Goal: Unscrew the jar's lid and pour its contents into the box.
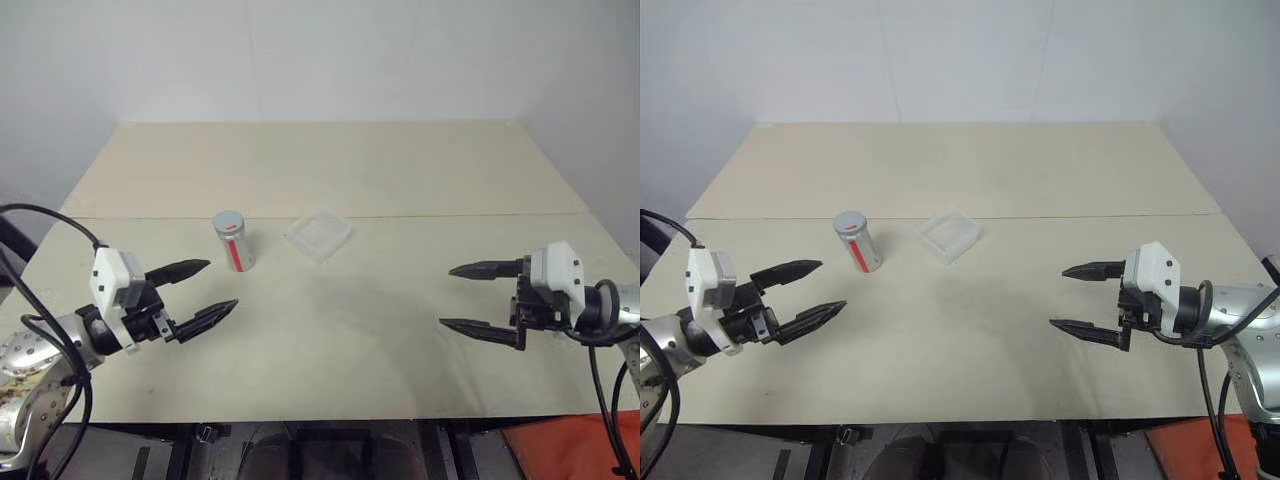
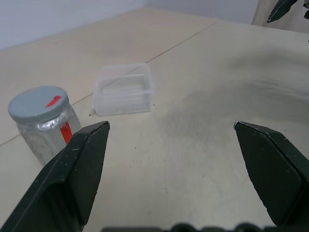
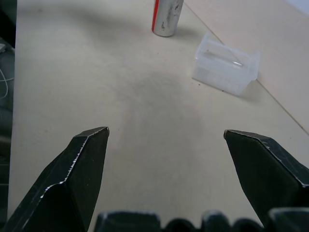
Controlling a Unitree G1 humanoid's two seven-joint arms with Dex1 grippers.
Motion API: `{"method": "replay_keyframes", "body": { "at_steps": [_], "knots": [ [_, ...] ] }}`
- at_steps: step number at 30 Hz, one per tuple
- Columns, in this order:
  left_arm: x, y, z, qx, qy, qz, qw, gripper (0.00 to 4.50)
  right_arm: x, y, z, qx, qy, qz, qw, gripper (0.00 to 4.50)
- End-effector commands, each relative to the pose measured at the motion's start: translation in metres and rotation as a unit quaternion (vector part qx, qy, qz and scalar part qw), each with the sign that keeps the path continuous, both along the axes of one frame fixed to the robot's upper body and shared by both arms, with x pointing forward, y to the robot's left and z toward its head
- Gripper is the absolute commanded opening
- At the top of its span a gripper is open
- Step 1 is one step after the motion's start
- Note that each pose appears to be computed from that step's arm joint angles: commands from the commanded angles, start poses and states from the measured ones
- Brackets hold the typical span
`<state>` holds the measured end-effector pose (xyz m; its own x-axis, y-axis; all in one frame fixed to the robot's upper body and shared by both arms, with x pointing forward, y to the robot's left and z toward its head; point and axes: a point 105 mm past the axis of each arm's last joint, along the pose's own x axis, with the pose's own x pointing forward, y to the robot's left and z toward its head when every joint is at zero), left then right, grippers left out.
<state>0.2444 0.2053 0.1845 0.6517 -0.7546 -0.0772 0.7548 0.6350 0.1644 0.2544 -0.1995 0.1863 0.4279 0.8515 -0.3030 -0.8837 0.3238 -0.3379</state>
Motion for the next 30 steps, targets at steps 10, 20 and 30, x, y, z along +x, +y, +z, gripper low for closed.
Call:
{"method": "replay_keyframes", "body": {
  "at_steps": [10,20,30],
  "knots": [
    [0.002,0.002,0.017,0.001,-0.042,0.02,0.999,4.5,0.005,0.002,0.014,0.0,-0.007,0.003,1.0,4.42],
    [0.02,0.002,0.001,-0.074,-0.056,0.186,0.978,4.5,0.017,0.006,0.026,0.009,-0.047,-0.03,0.998,4.42],
    [0.046,-0.017,-0.027,-0.11,-0.069,0.348,0.929,4.5,0.019,0.021,0.04,0.006,-0.072,0.016,0.997,4.42]
  ]
}}
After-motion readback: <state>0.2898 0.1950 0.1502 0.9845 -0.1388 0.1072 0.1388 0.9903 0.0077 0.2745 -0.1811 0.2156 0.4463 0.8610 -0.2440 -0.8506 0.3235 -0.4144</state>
